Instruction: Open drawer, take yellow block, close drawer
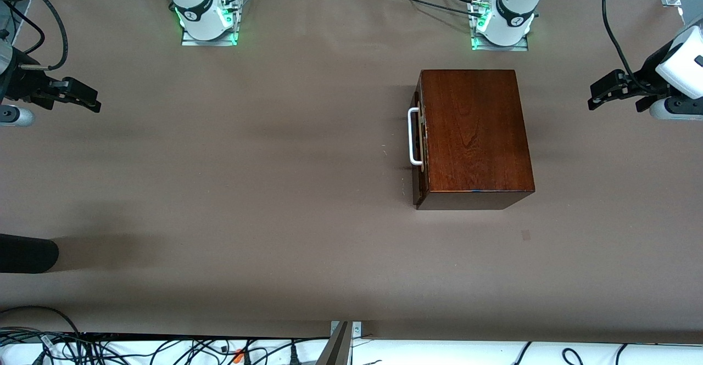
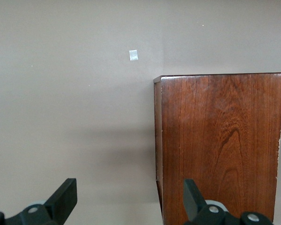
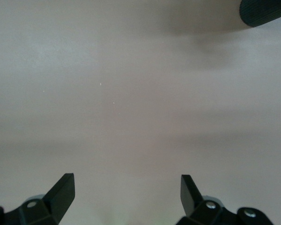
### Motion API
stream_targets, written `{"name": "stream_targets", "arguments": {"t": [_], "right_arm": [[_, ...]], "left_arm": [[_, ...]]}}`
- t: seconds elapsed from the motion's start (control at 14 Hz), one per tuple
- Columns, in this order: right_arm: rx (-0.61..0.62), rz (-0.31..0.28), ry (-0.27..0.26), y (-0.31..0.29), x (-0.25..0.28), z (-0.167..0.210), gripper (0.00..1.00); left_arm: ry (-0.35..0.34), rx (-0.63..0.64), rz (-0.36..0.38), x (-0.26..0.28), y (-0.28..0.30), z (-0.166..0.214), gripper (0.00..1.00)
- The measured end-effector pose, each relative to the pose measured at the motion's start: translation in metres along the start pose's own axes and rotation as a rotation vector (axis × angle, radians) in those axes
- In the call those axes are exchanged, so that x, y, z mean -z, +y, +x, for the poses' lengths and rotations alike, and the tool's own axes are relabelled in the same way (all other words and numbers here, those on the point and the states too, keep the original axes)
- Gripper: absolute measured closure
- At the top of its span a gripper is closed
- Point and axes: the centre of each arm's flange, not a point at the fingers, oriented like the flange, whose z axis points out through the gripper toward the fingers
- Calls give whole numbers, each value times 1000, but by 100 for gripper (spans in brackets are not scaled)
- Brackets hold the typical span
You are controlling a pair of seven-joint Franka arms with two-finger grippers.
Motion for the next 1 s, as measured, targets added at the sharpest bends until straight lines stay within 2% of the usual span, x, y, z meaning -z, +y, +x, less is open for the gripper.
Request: {"name": "stream_targets", "arguments": {"t": [0.72, 1.0], "right_arm": [[0, 0, 1, 0, 0, 0, 0], [0, 0, 2, 0, 1, 0, 0]], "left_arm": [[-38, -2, 1, -2, 1, -4, 0], [-95, -22, 3, -3, 12, -12, 0]]}}
